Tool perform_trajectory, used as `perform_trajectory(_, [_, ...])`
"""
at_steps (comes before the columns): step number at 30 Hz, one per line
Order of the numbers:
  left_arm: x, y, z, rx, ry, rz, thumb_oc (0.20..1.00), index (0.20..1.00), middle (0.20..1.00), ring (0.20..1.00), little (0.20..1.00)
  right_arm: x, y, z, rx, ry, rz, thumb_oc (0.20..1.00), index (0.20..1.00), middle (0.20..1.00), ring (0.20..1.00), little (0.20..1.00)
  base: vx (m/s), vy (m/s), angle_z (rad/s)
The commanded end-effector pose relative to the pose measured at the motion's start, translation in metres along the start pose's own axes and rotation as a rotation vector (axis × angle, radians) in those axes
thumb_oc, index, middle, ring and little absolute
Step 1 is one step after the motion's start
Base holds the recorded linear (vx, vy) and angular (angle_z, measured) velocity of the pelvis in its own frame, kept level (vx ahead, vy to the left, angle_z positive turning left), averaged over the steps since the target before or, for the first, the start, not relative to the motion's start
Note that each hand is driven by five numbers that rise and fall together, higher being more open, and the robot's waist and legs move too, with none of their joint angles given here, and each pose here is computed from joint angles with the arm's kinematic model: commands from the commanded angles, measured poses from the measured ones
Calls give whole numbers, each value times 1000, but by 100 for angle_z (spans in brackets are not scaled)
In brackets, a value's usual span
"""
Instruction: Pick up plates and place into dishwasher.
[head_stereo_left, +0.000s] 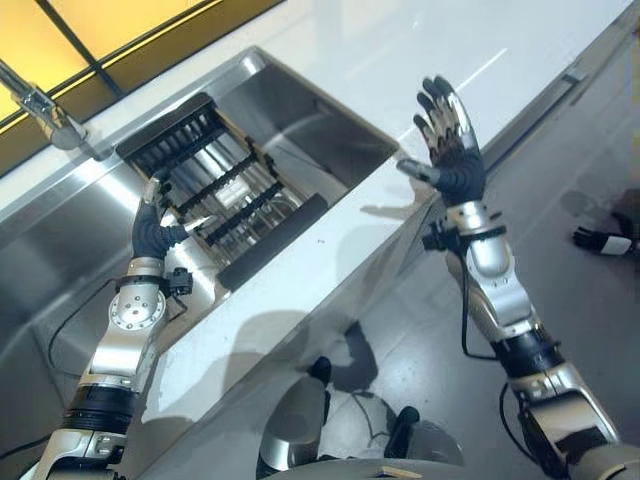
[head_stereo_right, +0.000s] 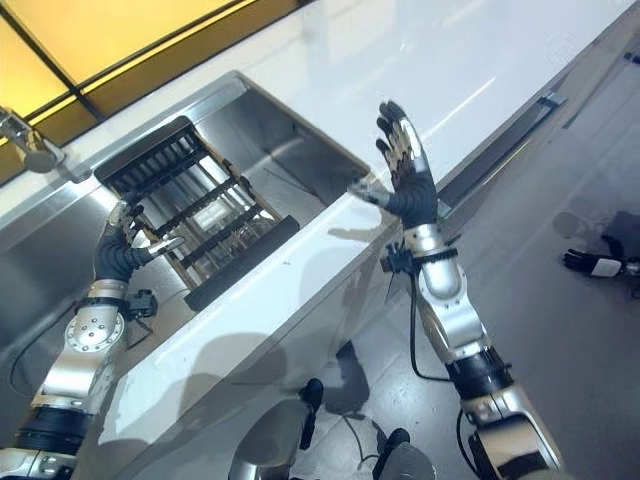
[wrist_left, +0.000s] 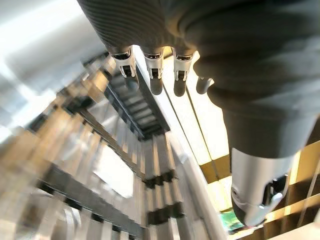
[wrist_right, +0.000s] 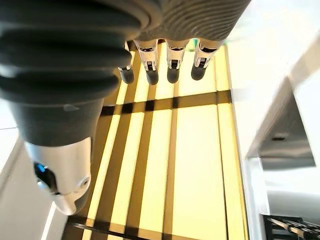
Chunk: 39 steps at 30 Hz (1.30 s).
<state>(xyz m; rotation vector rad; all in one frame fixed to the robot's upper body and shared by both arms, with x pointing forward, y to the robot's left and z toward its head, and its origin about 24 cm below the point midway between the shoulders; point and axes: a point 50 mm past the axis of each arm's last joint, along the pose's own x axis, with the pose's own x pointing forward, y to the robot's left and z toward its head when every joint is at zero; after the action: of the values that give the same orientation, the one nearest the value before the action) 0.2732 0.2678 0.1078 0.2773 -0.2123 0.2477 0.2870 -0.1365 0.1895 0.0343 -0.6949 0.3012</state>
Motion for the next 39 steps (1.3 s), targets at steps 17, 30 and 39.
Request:
perform_trajectory(17, [-9,-14,30,-190,-166,-3,1000,1000,1000,1000,1000,-5,16,5,18,1,118,1000,1000,1000,1000,1000,35,123,18])
perform_trajectory(30, [-13,-41,41,-249,-207,-79,1000,1000,1000,1000,1000,-4,0,-4,39,86,-8,1000,1000,1000,1000,1000,106,-133,86])
perform_trajectory(39, [-19,-32,34,-263,-157,-41,1000,1000,1000,1000,1000,-17,2,-13,68,151,-5,1000,1000,1000,1000,1000,79,-131,43])
